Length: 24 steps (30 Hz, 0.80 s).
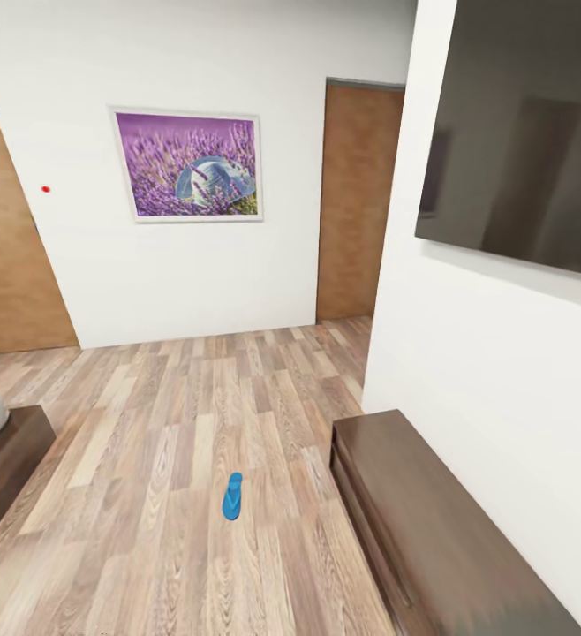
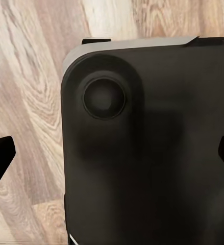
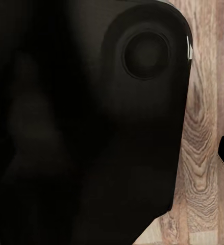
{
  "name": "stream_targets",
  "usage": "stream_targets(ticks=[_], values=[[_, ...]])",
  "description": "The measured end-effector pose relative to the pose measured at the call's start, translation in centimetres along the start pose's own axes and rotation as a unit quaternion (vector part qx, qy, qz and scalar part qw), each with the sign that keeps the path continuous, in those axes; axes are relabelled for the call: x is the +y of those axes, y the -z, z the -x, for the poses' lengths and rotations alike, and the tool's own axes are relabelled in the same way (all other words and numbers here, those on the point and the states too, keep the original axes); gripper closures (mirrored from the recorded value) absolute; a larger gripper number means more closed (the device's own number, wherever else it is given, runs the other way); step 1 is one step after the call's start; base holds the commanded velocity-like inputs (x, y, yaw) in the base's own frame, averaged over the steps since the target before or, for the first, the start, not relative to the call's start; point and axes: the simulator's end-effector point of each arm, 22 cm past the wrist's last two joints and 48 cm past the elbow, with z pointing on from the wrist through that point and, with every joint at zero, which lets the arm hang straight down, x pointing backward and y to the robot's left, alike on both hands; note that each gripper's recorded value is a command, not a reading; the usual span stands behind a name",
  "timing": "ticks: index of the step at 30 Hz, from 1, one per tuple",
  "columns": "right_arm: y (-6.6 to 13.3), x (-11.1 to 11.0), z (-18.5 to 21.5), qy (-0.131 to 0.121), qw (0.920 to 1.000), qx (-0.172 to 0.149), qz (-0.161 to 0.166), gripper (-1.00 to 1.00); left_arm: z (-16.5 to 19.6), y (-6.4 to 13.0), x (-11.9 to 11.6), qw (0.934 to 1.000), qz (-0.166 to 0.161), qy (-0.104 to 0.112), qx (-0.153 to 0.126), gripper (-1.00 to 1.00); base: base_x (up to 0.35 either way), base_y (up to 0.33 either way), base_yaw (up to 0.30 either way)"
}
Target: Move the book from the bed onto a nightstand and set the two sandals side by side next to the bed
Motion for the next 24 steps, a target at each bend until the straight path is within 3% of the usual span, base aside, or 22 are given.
stream_targets(ticks=[17, 24], values=[[0.0, 0.11, 0.0, 0.0, 1.0, 0.0, 0.001, -1.0, 0.02, 0.0, 0.0, 1.0, 0.0, 0.0, 0.0, -1.0, 0.002, 0.0, 0.285], [0.01, 0.1, -0.01, 0.0, 1.0, 0.0, 0.001, -1.0, 0.04, 0.01, 0.06, 1.0, 0.0, 0.0, -0.001, -1.0, 0.156, 0.0, 0.182]])
